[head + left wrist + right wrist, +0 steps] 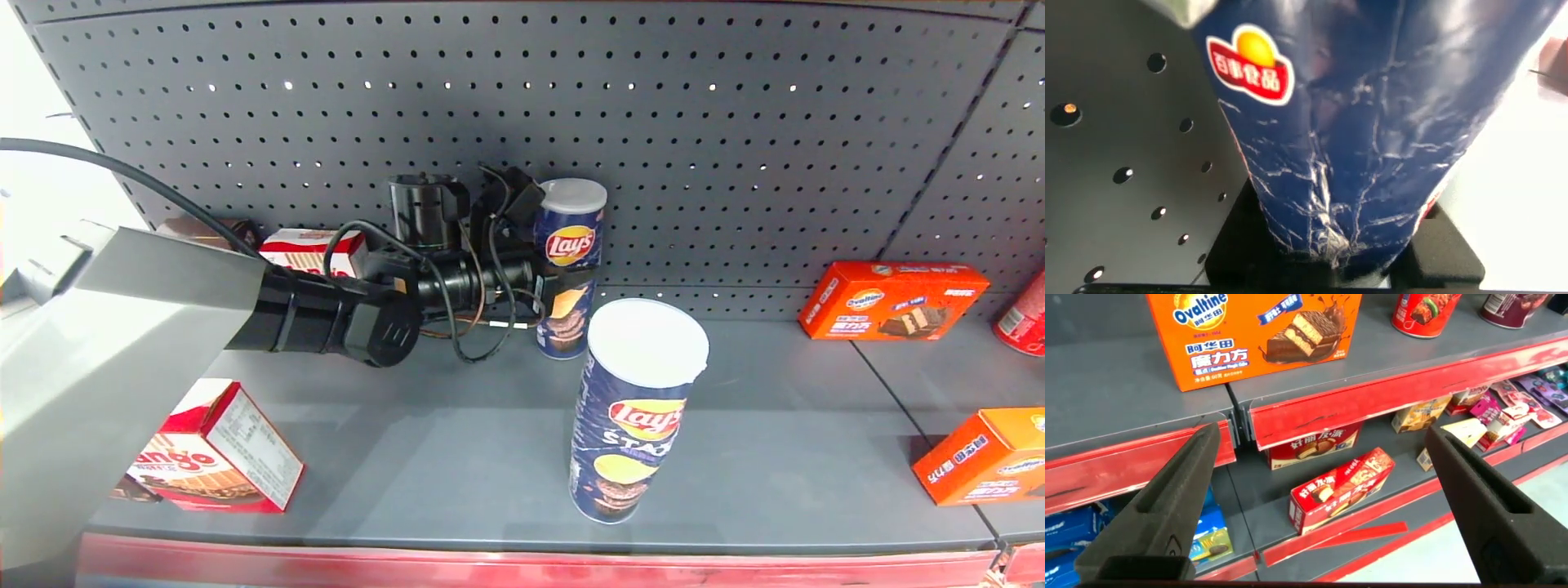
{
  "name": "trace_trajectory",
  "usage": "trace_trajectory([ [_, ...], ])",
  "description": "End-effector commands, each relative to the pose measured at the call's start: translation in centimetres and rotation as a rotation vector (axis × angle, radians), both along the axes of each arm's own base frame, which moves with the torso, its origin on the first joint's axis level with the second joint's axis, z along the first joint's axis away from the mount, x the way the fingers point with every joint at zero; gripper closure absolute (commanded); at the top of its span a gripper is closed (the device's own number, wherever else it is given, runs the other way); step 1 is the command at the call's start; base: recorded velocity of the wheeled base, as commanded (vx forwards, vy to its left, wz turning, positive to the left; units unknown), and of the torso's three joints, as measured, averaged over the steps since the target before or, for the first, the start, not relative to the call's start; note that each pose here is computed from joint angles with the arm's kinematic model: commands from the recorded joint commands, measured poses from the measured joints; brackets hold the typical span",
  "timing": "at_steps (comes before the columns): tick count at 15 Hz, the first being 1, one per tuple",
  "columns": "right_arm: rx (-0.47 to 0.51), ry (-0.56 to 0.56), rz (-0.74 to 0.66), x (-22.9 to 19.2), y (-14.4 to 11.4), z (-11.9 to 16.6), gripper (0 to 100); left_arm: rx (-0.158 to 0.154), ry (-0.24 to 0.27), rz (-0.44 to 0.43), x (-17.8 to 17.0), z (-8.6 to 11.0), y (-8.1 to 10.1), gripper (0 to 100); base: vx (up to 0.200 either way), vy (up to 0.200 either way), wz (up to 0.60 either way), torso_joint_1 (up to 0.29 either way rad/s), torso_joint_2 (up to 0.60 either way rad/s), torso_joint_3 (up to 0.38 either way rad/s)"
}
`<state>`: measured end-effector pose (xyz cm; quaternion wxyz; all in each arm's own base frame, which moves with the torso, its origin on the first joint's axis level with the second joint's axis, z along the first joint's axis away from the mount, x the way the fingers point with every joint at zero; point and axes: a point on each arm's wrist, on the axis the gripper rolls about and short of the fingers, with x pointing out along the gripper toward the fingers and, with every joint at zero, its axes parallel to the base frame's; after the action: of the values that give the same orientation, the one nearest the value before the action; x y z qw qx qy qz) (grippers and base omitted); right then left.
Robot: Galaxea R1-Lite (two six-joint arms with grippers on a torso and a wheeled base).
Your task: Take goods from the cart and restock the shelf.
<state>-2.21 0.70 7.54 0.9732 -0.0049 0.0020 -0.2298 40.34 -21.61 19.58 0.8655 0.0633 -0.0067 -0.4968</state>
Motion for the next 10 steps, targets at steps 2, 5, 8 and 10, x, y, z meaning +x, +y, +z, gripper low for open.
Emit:
trace_trajectory([
  [2, 0.0, 0.001, -0.001, 0.0, 0.0, 0.0, 0, 0.007, 0.014, -0.003, -0.4, -0.3, 0.1, 0, 0.0, 0.0, 0.0, 0.0, 0.0, 0.0],
  [5, 0.0, 0.001, -0.001, 0.0, 0.0, 0.0, 0, -0.008, -0.011, 0.0, -2.0, 1.3, 1.2, 0, 0.0, 0.0, 0.0, 0.0, 0.0, 0.0],
  [8, 0.0, 0.001, -0.001, 0.0, 0.0, 0.0, 0, -0.017, -0.033, 0.009, -4.6, 3.4, 2.8, 0, 0.0, 0.0, 0.0, 0.0, 0.0, 0.0],
  [10, 0.0, 0.001, -0.001, 0.0, 0.0, 0.0, 0, -0.024, -0.043, 0.017, -6.1, 4.5, 3.8, 0, 0.0, 0.0, 0.0, 0.0, 0.0, 0.0],
])
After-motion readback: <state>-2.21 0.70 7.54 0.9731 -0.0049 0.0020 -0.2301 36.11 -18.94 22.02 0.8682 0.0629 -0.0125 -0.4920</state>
